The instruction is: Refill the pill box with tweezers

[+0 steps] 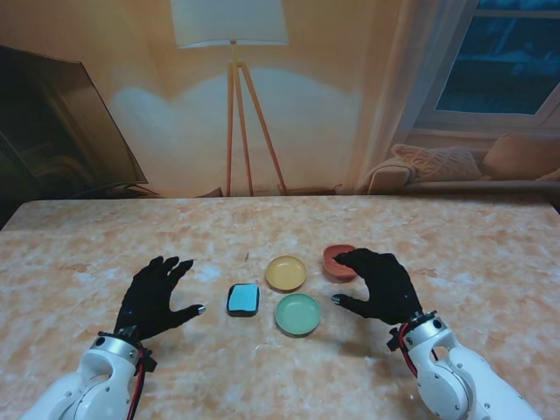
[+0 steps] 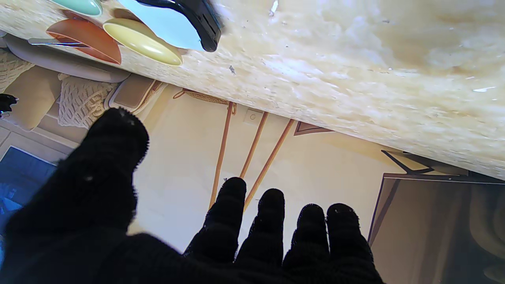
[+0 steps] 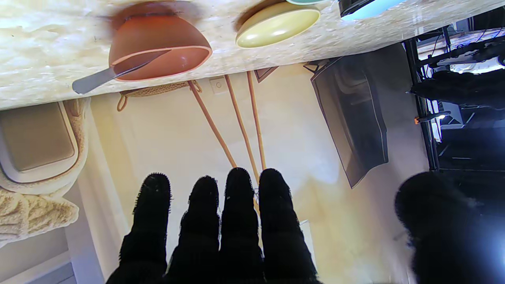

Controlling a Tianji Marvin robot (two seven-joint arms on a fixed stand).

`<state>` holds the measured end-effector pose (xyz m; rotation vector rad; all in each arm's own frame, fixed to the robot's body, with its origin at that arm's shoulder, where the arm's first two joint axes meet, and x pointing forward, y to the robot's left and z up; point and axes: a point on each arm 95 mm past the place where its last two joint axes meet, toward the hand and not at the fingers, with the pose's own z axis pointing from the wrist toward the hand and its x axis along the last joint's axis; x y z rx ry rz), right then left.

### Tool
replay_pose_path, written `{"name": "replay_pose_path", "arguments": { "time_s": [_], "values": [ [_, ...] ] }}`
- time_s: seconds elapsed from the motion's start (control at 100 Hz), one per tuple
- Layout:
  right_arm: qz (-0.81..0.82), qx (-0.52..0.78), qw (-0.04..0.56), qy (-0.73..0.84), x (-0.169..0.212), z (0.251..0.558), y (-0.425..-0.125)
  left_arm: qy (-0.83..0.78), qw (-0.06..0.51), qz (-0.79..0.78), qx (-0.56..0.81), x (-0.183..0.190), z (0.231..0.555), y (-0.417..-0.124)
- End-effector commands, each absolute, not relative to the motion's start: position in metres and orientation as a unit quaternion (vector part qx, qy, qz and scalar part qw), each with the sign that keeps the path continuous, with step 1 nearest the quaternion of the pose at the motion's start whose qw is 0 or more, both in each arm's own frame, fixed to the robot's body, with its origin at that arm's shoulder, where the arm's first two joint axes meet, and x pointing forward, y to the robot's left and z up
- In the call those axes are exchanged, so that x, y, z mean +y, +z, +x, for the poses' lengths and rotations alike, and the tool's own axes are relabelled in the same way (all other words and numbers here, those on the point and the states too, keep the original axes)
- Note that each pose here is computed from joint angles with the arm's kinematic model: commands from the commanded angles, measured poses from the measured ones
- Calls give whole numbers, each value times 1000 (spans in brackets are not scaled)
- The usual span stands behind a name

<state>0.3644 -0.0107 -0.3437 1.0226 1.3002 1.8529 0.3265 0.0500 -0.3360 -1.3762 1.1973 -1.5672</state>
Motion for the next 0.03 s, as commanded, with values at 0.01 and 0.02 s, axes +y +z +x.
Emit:
{"name": "replay_pose_path", "arguments": {
  "time_s": [0.01, 0.02],
  "values": [
    [392, 499, 314, 706, -7, 360, -348, -604, 354, -538, 470, 48, 326, -339],
    [392, 499, 314, 706, -7, 360, -347, -604, 354, -538, 471, 48, 326, -339]
  ]
}}
